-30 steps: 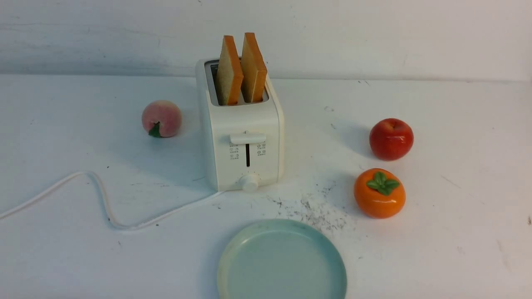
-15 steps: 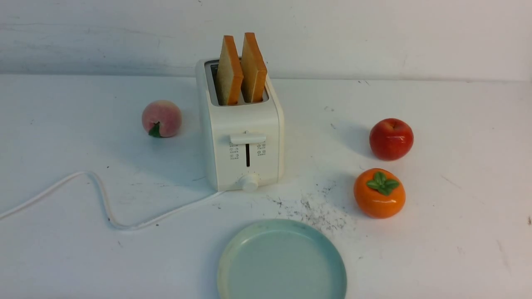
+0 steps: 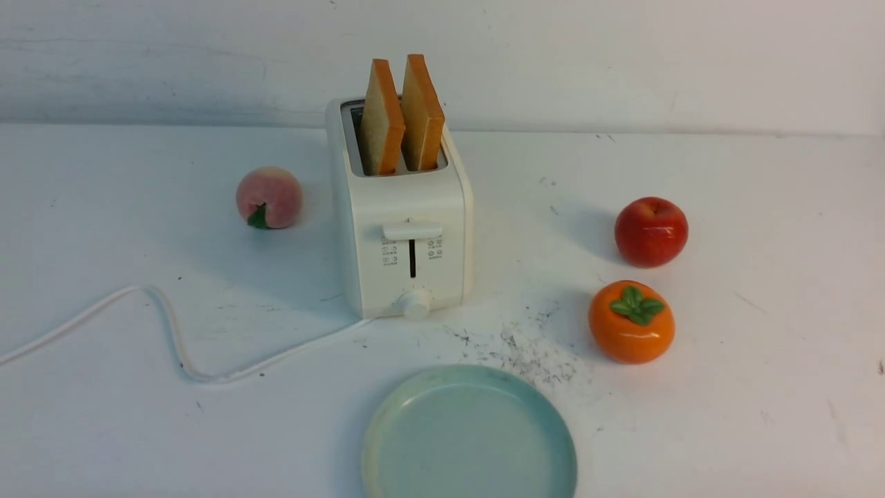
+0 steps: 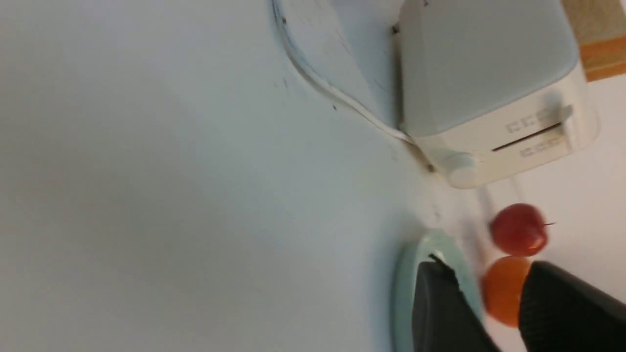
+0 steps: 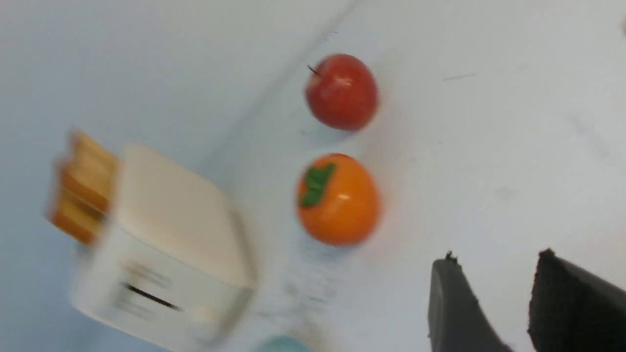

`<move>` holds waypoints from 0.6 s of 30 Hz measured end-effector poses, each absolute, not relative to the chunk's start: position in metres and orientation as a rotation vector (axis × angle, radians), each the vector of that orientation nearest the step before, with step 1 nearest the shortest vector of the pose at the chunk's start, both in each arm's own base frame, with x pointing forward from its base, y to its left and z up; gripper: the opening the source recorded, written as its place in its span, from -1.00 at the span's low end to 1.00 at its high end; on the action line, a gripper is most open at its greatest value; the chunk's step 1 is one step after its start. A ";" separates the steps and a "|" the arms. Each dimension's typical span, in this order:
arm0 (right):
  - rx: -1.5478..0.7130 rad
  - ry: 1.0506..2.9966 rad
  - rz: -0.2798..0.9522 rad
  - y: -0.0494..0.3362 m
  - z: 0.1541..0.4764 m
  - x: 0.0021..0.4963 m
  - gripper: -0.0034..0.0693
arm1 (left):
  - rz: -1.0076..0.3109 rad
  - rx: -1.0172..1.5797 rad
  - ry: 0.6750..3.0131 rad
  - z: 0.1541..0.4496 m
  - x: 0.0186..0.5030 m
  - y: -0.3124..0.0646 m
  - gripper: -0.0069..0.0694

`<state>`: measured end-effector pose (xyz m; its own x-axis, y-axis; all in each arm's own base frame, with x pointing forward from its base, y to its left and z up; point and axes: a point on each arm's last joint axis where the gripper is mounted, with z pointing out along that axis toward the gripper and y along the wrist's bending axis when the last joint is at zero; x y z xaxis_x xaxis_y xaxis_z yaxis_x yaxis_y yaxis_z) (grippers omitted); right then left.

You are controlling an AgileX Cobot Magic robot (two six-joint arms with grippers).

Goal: Take toasted bread from bread machine on white table place on plate.
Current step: 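Grasp the toast slice in the toaster and pull it up out of the slot with the right gripper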

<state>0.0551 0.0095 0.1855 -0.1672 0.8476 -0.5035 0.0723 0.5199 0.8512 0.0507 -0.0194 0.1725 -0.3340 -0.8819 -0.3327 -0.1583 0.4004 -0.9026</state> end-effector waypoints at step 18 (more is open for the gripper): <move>0.878 1.268 0.958 -0.001 0.211 0.056 -0.24 | -1.171 -1.017 1.660 0.178 0.051 -0.022 -0.31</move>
<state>0.0561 -0.0012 0.2108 0.0482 0.9314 -0.3607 -0.0925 0.3638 0.9269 0.0515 -0.0220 0.1784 -0.3156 -0.9319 -0.1786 -0.1443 0.2332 -0.9617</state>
